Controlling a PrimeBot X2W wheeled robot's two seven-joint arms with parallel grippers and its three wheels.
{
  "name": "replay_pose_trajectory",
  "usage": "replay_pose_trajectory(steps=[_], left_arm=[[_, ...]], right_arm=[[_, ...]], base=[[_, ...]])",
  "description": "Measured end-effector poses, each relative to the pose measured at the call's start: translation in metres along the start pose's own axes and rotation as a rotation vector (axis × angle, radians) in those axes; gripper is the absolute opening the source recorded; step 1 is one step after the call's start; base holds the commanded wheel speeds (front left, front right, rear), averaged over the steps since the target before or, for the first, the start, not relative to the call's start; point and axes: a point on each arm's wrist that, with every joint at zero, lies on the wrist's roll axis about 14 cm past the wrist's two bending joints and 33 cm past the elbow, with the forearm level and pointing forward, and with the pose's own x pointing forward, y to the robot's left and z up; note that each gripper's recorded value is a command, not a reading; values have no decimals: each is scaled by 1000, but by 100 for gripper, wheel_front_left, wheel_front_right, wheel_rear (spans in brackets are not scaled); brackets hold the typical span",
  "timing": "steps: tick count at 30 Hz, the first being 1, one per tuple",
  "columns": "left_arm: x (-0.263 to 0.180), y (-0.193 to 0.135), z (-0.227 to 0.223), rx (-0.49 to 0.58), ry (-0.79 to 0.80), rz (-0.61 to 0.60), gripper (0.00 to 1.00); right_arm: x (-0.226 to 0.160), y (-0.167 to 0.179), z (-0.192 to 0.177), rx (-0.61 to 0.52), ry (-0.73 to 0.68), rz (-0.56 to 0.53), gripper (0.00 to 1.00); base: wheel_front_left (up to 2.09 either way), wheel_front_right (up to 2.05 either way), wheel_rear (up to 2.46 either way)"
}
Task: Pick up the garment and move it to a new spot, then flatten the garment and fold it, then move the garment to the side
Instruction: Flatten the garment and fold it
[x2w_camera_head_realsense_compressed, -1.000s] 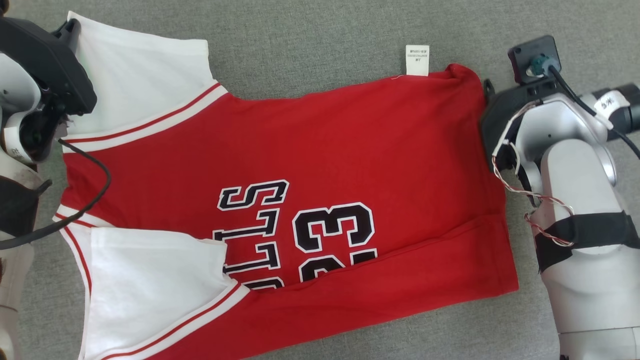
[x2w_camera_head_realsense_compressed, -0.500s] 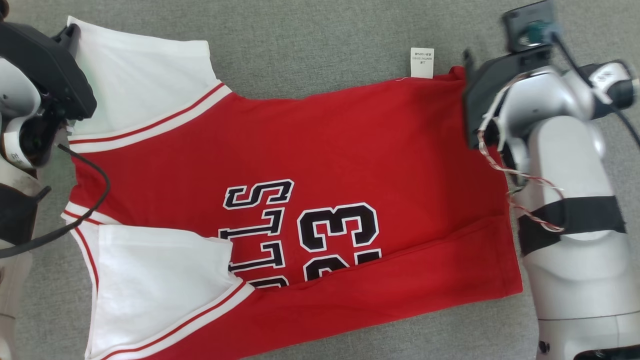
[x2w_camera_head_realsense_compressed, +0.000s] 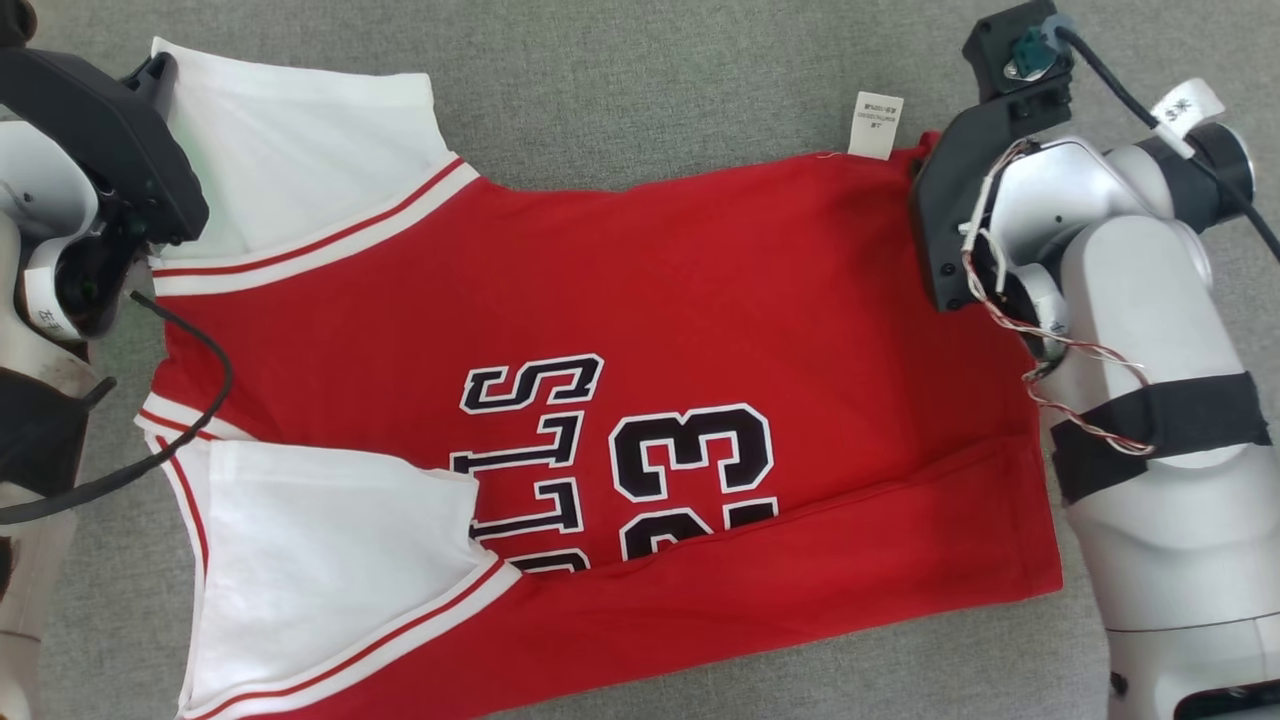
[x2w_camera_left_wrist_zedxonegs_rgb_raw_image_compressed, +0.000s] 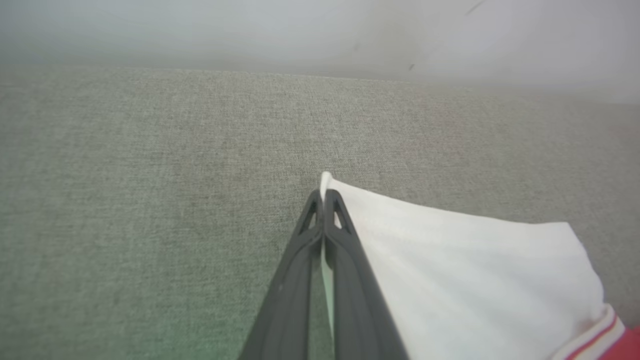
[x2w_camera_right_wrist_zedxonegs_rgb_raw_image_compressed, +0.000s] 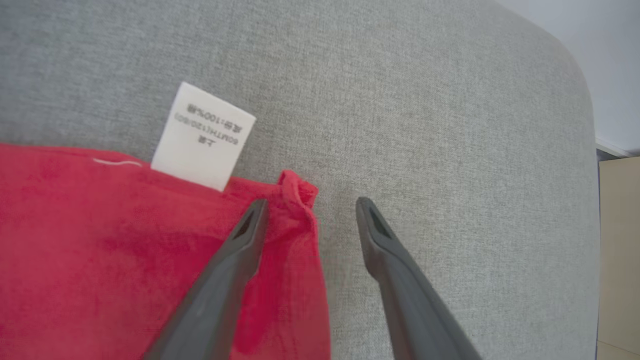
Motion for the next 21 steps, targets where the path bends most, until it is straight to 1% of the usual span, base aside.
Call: replay_pose_trajectory(steps=[1,2,3,4,5,7,9,11,13,14,16,17,18,21], left_arm=[[0,0,-1,1,3,-1,0],[0,0,-1,0,4,2,0],[0,1,-1,1,4,2,0],[1,1,-2,0,4,2,0],[0,2,-2,1,4,3,0],[0,3,-3,0,9,5,0],[-1,5,-3,2,11,8,0],[-2,7,-2,-1,10,11,0],[-3,8,-2,-2,8,12,0],[-3,8,-1,-1,7,12,0],[-5,7,0,0,3,10,0],[-5,7,1,-1,5,10,0],[-5,8,1,-1,4,10,0],[-5,8,1,-1,4,11,0]], right_arm=[[1,0,-1,1,2,3,85],[1,-1,-1,0,2,6,69],[2,-2,-2,-5,2,5,64],[2,-3,-1,-8,-2,5,64],[3,-3,-1,-11,-6,3,68],[4,-2,1,-11,-21,9,100],[4,0,7,-19,-46,13,100],[4,2,11,-21,-54,16,81],[6,5,7,-29,-30,23,46],[6,8,4,-32,-11,32,42],[6,12,3,-39,6,43,30],[6,12,3,-41,7,43,11],[5,12,3,-44,7,42,0],[4,11,5,-47,-7,38,0]], base=[[0,0,0],[0,0,0],[0,0,0],[0,0,0],[0,0,0],[0,0,0],[0,0,0],[0,0,0],[0,0,0],[0,0,0],[0,0,0],[0,0,0],[0,0,0],[0,0,0]])
